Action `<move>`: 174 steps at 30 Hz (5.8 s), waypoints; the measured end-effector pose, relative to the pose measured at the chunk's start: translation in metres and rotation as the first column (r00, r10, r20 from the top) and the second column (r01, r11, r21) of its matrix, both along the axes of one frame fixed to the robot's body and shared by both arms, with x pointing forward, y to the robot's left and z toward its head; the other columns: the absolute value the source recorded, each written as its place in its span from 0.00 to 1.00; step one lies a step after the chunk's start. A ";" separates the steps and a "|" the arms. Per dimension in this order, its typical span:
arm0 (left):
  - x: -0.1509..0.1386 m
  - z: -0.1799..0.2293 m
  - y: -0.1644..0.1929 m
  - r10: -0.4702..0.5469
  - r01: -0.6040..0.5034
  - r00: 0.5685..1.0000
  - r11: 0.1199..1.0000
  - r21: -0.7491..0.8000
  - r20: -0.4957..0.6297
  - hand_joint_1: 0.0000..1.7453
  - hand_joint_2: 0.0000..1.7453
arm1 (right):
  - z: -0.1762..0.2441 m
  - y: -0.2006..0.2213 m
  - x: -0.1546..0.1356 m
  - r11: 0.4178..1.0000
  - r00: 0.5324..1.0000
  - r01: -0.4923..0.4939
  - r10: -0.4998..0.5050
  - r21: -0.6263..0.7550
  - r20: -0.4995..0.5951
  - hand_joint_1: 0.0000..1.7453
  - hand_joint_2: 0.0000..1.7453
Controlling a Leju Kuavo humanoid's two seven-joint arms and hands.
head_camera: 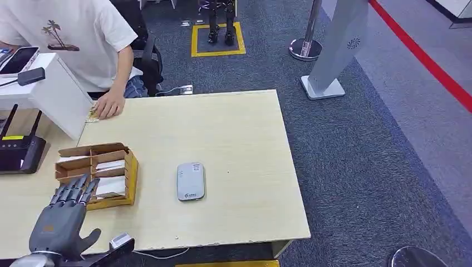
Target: Pass the card to the sensor for recognition and then transmit it.
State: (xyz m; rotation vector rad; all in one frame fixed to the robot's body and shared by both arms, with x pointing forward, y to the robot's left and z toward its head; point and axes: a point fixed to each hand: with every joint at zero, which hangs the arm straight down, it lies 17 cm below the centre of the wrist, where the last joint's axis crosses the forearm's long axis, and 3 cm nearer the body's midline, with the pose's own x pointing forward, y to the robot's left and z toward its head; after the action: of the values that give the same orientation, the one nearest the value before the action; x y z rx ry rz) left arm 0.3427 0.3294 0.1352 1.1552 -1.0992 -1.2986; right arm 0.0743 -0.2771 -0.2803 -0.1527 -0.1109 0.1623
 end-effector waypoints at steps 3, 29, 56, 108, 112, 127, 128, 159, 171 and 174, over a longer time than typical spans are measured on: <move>-0.002 -0.004 0.008 0.027 -0.026 0.999 0.998 0.053 -0.019 0.00 1.00 | 0.000 0.000 0.000 1.000 1.000 -0.003 0.003 0.001 -0.001 0.00 1.00; 0.054 -0.025 0.001 0.005 -0.002 0.998 0.998 0.068 -0.056 0.00 1.00 | 0.001 -0.002 0.004 0.998 0.998 -0.060 0.060 0.000 0.007 0.00 1.00; 0.051 -0.043 0.003 0.037 -0.030 0.995 0.997 0.075 -0.098 0.00 1.00 | 0.000 -0.002 0.004 0.998 0.998 -0.067 0.067 0.000 0.002 0.00 1.00; 0.088 -0.043 0.002 0.082 -0.078 0.991 0.996 0.048 -0.101 1.00 1.00 | 0.001 -0.007 0.005 0.993 0.993 -0.120 0.120 -0.013 -0.003 0.00 1.00; 0.088 -0.043 0.002 0.078 -0.074 0.992 0.996 0.047 -0.101 1.00 1.00 | 0.001 -0.007 0.005 0.993 0.993 -0.120 0.120 -0.013 -0.003 0.00 1.00; 0.089 -0.041 0.000 0.071 -0.068 0.993 0.997 0.041 -0.093 1.00 1.00 | 0.001 -0.007 0.005 0.993 0.993 -0.119 0.119 -0.013 -0.003 0.00 1.00; 0.089 -0.041 0.000 0.071 -0.067 0.993 0.997 0.041 -0.093 1.00 1.00 | 0.001 -0.007 0.005 0.993 0.993 -0.119 0.119 -0.013 -0.003 0.00 1.00; 0.122 0.036 0.061 0.057 -0.058 0.998 0.998 -0.037 -0.026 1.00 1.00 | 0.000 -0.003 0.003 0.993 0.993 -0.122 0.122 0.002 -0.006 0.00 1.00; 0.115 0.088 0.101 0.048 -0.049 0.999 0.995 -0.087 -0.018 1.00 1.00 | 0.000 0.001 0.000 0.991 0.991 -0.137 0.137 0.011 -0.013 0.00 1.00; 0.119 0.105 0.118 0.119 -0.120 0.991 0.993 0.000 0.062 1.00 1.00 | 0.000 0.003 0.000 0.988 0.988 -0.156 0.156 0.014 -0.015 0.00 1.00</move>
State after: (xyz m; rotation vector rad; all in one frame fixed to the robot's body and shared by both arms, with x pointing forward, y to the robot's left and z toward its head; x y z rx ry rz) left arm 0.4613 0.4478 0.2401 1.2520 -1.0558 -1.1796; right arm 0.0741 -0.2744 -0.2803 -0.1299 -0.1077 0.3187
